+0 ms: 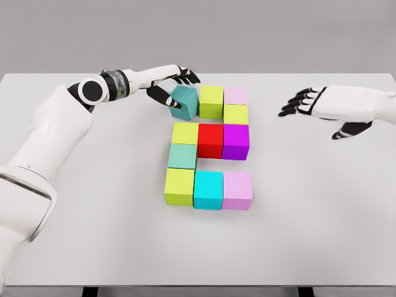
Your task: Assemble the squares on the desktop into the number 2
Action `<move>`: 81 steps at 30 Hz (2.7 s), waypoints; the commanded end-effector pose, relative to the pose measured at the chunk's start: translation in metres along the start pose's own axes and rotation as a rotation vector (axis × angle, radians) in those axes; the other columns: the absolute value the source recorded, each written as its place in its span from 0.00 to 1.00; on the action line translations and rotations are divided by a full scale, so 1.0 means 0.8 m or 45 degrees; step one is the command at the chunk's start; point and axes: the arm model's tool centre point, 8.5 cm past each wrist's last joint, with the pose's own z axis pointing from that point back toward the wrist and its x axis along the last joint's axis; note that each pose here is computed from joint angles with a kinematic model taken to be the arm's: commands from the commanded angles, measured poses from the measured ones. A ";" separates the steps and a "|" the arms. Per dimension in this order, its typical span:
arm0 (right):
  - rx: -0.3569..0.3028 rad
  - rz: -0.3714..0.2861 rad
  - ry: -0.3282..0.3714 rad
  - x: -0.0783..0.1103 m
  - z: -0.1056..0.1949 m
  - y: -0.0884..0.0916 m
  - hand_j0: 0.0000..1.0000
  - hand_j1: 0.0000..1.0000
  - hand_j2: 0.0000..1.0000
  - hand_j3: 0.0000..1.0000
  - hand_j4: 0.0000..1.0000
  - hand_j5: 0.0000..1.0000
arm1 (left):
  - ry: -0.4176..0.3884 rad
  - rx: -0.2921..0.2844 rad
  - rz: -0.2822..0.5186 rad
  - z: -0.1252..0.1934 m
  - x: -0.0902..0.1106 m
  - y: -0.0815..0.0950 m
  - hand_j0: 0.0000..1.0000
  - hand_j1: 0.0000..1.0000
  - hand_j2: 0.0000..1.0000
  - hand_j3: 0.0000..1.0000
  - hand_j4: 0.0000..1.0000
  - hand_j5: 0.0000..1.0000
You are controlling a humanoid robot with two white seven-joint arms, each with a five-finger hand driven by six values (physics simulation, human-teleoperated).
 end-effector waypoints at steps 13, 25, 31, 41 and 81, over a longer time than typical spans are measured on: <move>-0.004 -0.030 0.088 -0.018 0.032 0.003 1.00 1.00 1.00 1.00 1.00 1.00 | -0.042 -0.004 -0.003 -0.009 0.012 -0.005 0.80 0.80 0.80 0.80 0.80 0.80; 0.021 -0.034 0.100 -0.019 0.038 0.010 1.00 1.00 1.00 1.00 1.00 1.00 | 0.002 0.013 -0.003 -0.016 0.006 -0.015 0.80 0.80 0.80 0.80 0.80 0.80; 0.018 -0.012 0.075 -0.010 0.035 0.006 1.00 1.00 1.00 1.00 1.00 1.00 | -0.002 0.027 -0.003 -0.017 0.008 -0.012 0.80 0.80 0.80 0.80 0.80 0.80; 0.028 -0.005 0.082 -0.010 0.040 0.005 1.00 1.00 1.00 1.00 1.00 1.00 | 0.005 0.048 0.021 -0.026 0.012 -0.015 0.79 0.79 0.79 0.79 0.79 0.79; 0.021 0.010 0.123 -0.016 0.055 0.000 1.00 1.00 1.00 1.00 1.00 1.00 | -0.140 0.162 -0.157 0.051 0.012 0.043 0.91 0.91 0.91 0.91 0.91 0.91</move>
